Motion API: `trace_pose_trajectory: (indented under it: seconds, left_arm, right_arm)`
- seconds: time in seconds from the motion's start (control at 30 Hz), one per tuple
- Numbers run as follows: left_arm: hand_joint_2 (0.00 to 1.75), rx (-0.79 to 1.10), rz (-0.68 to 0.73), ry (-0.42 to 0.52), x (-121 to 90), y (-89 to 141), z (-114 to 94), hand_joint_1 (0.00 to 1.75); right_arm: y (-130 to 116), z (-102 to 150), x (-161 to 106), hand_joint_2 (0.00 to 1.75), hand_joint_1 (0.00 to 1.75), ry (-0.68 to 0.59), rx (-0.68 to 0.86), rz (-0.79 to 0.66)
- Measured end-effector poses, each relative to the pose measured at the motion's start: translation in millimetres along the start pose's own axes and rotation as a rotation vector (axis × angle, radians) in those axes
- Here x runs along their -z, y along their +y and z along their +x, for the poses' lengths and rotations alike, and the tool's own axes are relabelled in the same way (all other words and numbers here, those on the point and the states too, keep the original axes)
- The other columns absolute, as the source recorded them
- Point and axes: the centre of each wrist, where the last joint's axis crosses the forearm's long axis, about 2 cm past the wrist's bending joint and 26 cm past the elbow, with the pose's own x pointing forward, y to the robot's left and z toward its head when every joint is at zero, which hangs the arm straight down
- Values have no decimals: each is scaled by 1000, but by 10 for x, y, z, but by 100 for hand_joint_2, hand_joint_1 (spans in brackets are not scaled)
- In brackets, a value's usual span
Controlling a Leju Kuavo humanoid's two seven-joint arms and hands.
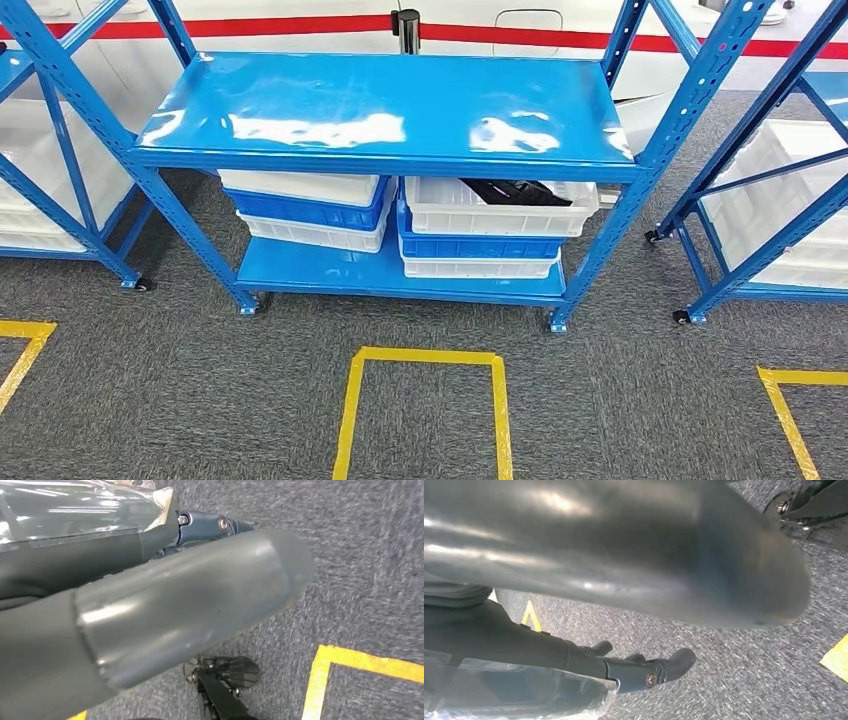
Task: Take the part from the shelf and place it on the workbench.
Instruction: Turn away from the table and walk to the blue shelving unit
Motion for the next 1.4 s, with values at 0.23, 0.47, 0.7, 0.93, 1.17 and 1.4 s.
trace_pose_trajectory:
  seconds: [0.23,0.47,0.7,0.93,1.17,1.4]
  left_arm:
    - [0,2,-2,16,-1,-3,-1,0]
    - [0,4,-9,21,-8,-30,2,0]
    - [0,10,-14,22,-17,-49,-3,0]
    - [0,17,-1,15,11,-30,38,0]
    - [0,19,0,24,-5,-34,11,0]
    - [0,22,9,17,21,-22,52,0]
  right_arm:
    - [11,-2,-2,0,0,-1,-3,1]
    - [12,-3,-2,0,0,-2,-7,0]
    - [0,-49,6,0,0,6,-8,-2]
    - [17,-1,-4,0,0,-2,-5,1]
    - [29,-11,-5,0,0,0,-5,3]
    - [70,-14,-14,0,0,-5,-9,9]
